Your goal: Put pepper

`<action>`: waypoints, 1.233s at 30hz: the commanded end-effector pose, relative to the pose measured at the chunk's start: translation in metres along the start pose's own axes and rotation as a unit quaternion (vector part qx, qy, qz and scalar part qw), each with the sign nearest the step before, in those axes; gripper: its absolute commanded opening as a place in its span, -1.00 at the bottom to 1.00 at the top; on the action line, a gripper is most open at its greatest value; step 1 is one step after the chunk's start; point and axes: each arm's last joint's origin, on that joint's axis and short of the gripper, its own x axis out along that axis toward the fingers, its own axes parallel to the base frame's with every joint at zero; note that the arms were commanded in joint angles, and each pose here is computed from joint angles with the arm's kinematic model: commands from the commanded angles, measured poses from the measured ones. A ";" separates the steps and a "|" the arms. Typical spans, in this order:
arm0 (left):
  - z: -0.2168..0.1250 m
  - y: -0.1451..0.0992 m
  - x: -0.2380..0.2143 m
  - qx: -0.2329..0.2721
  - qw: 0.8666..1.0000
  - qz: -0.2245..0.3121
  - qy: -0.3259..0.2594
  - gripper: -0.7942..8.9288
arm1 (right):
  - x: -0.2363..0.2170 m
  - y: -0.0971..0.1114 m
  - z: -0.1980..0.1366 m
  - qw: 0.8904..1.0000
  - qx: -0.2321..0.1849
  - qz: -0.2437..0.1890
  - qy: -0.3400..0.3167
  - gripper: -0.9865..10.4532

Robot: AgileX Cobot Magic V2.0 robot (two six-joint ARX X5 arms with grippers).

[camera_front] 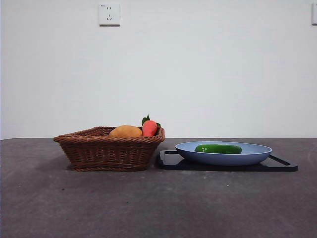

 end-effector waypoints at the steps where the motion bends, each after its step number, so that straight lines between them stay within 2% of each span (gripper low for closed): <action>1: -0.002 0.000 0.001 -0.003 1.000 -0.001 -0.001 -0.82 | 0.008 -0.004 -0.027 0.999 0.012 -0.034 -0.038 -0.82; 8: -0.002 0.000 0.001 -0.003 1.000 -0.001 -0.001 -0.82 | 0.020 -0.010 -0.095 0.989 0.043 -0.099 -0.102 -0.82; 15: -0.002 0.000 0.001 -0.003 1.000 -0.001 -0.001 -0.82 | 0.029 -0.013 -0.142 0.986 0.059 -0.131 -0.082 -0.82; 27: -0.002 0.000 0.001 -0.003 1.000 -0.001 -0.001 -0.82 | 0.036 -0.014 -0.174 0.987 0.077 -0.128 -0.066 -0.82; 37: -0.002 0.000 0.001 -0.003 1.000 -0.001 -0.001 -0.82 | 0.035 -0.013 -0.180 0.988 0.082 -0.128 -0.040 -0.82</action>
